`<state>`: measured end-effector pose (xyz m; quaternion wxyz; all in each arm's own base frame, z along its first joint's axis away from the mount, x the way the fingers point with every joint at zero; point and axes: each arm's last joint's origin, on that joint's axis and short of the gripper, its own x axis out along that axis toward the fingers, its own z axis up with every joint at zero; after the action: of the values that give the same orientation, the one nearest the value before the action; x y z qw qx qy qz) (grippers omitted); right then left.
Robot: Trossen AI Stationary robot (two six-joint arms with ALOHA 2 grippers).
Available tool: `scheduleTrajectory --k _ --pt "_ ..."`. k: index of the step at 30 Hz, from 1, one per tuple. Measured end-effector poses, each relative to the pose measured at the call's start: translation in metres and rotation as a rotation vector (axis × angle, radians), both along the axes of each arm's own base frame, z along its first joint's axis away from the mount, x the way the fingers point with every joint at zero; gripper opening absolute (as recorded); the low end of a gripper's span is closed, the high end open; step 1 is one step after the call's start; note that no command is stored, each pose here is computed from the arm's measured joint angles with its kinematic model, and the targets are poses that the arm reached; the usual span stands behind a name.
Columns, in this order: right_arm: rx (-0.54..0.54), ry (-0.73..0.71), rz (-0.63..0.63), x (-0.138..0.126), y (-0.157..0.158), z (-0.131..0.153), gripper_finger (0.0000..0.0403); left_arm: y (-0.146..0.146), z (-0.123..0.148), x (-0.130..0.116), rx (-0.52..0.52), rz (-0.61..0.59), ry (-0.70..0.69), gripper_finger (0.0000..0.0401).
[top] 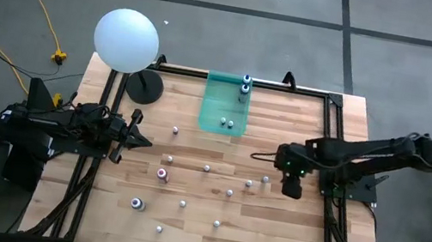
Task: Pick & Place food coloring
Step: Put the small blue food coloring bottle into the light blue bin
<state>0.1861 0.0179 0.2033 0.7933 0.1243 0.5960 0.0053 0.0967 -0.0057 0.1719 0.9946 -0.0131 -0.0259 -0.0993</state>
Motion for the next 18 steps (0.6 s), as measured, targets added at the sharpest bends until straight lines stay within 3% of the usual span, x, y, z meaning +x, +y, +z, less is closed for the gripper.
scheduleTrajectory --k 11,18 --pt "-0.102 -0.02 0.247 0.018 0.001 -0.034 0.0167 0.0 0.0 0.0 0.0 0.0 0.0 0.0001" --pt "-0.117 -0.068 0.314 0.034 0.002 -0.043 0.0167 0.0 0.0 0.0 0.0 0.0 0.0 0.0001"
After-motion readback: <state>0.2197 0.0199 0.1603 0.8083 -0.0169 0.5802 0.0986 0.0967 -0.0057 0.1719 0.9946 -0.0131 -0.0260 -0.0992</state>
